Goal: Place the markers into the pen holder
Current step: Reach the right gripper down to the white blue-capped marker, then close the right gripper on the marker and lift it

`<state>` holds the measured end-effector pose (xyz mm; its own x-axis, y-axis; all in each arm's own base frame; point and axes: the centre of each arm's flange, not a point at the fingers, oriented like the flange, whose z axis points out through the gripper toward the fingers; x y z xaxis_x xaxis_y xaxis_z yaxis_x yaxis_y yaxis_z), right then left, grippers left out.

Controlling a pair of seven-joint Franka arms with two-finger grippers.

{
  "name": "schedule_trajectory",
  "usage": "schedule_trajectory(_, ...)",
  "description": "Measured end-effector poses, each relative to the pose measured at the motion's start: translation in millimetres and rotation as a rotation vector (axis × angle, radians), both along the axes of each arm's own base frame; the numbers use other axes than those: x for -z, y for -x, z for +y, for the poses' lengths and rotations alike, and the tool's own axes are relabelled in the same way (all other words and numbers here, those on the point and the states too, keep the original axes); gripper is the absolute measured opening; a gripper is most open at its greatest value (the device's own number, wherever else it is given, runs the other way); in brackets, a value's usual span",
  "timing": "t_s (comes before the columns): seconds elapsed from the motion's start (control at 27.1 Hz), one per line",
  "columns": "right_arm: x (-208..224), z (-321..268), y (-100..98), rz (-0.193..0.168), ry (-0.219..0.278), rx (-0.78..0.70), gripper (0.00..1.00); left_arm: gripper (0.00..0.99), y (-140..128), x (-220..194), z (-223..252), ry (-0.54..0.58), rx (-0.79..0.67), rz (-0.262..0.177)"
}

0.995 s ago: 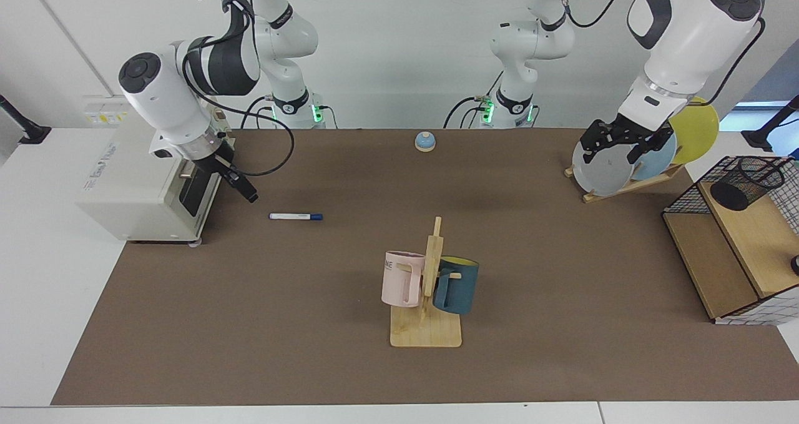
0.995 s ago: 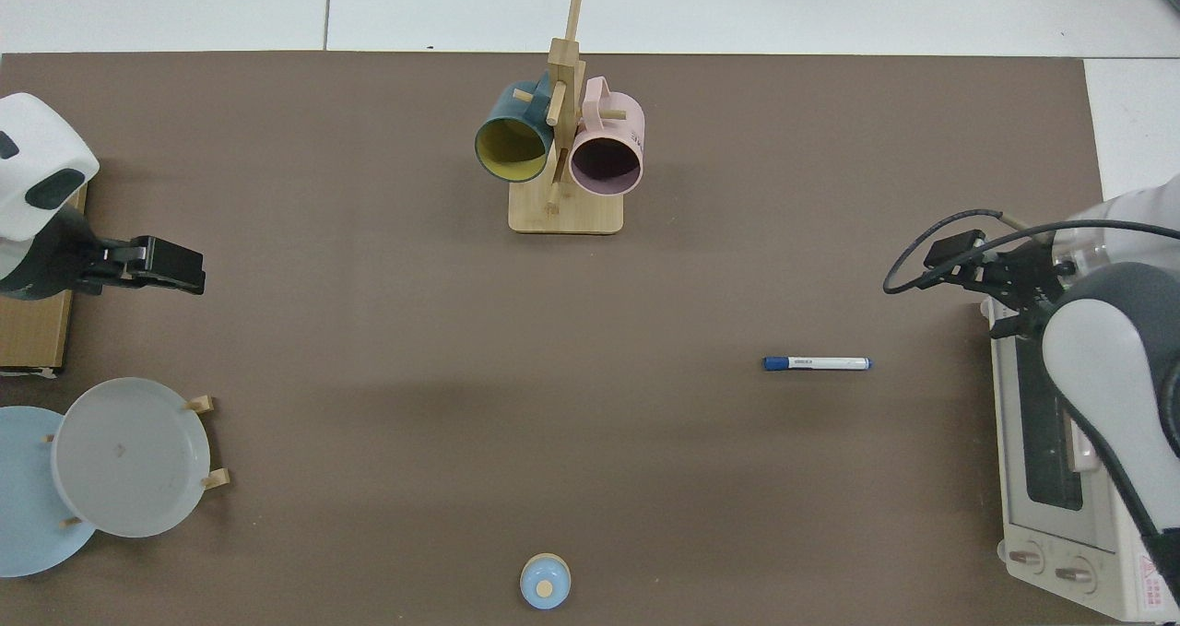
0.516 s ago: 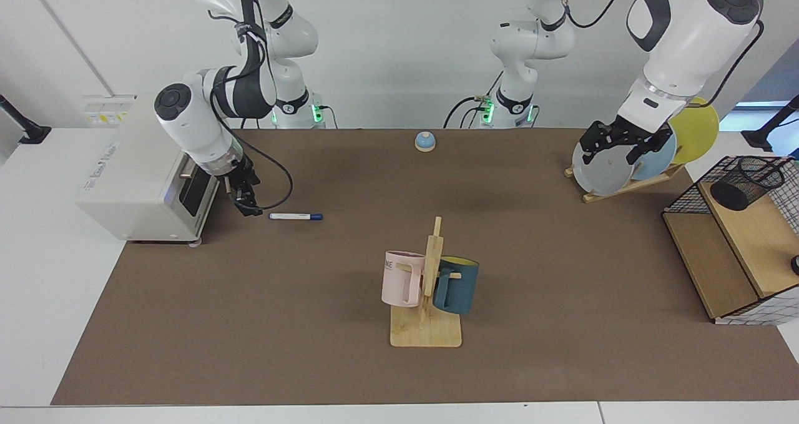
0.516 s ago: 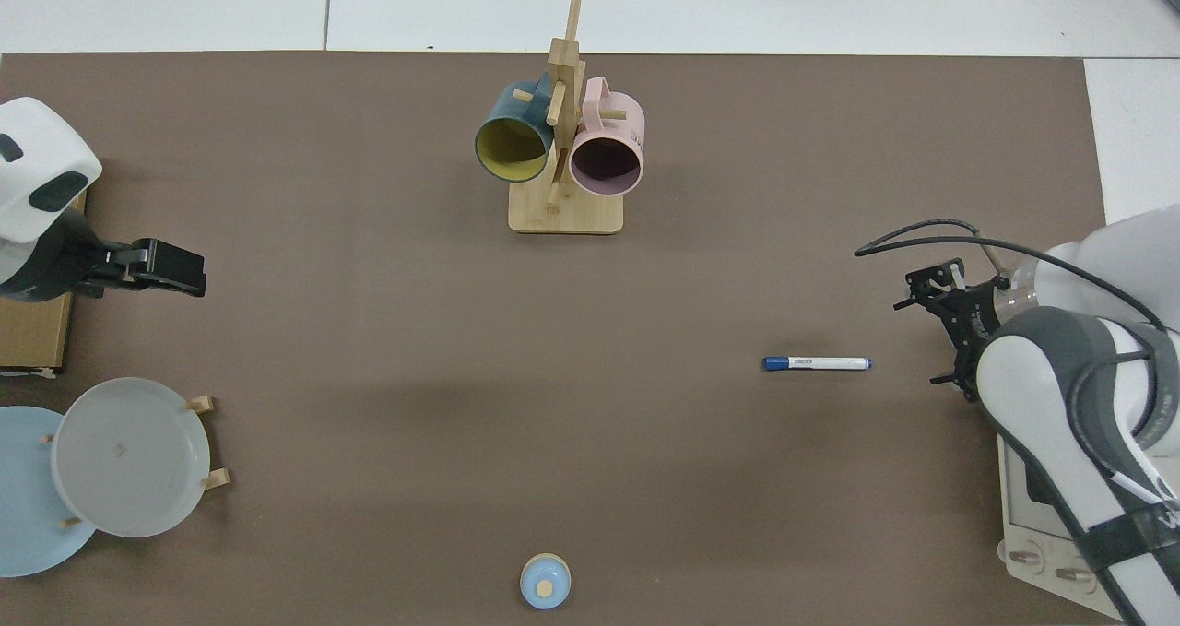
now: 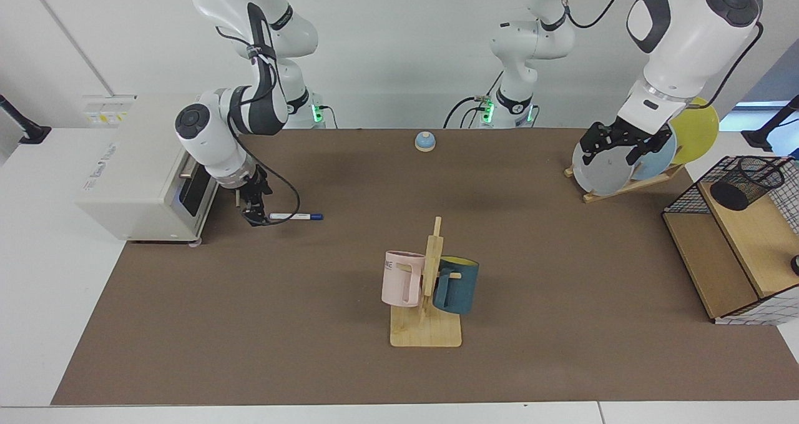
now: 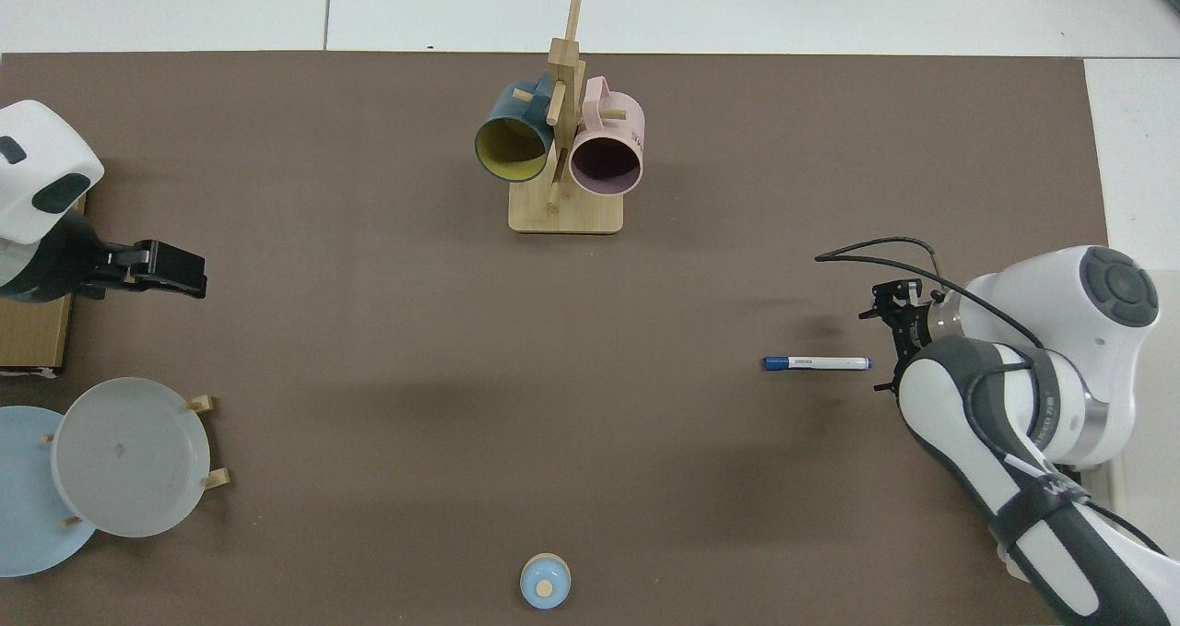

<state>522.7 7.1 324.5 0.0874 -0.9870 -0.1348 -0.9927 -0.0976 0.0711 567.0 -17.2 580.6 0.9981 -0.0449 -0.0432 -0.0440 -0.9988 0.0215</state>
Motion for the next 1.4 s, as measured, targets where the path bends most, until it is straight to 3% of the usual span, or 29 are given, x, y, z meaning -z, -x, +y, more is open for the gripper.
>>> schedule_trajectory(0.33, 46, 21, -1.1, 0.017, 0.002, -0.015, 1.00, 0.991, 0, 1, 1, 0.000, -0.001, 0.001)
schedule_trajectory(0.77, 47, 15, -1.8, 0.016, 0.002, -0.011, 1.00, 0.991, 0, 2, 1, 0.000, -0.001, 0.000)
schedule_trajectory(0.96, 44, 14, -3.6, 0.006, 0.000, -0.033, 0.77, 0.991, 0, 2, 1, 0.000, -0.001, 0.000)
schedule_trajectory(1.0, 43, 13, -3.9, 0.003, -0.001, -0.037, 0.66, 0.991, 0, 2, 1, 0.000, 0.000, 0.000)
schedule_trajectory(1.07, 42, 13, -4.3, 0.000, -0.002, -0.047, 0.58, 0.991, 0, 2, 0, 0.000, 0.009, -0.001)
schedule_trajectory(1.11, 42, 13, -4.5, -0.002, -0.002, -0.052, 0.48, 0.991, -1, 2, 0, 0.001, 0.014, -0.003)
schedule_trajectory(1.22, 40, 13, -5.5, -0.007, -0.004, -0.067, 0.36, 0.991, -1, 2, 0, 0.001, 0.025, -0.006)
schedule_trajectory(1.25, 39, 13, -6.0, -0.009, -0.004, -0.070, 0.26, 0.991, -1, 2, 0, 0.001, 0.027, -0.006)
schedule_trajectory(1.4, 38, 14, -5.8, -0.003, -0.006, -0.073, 0.17, 0.991, -1, 2, 0, 0.002, 0.034, -0.006)
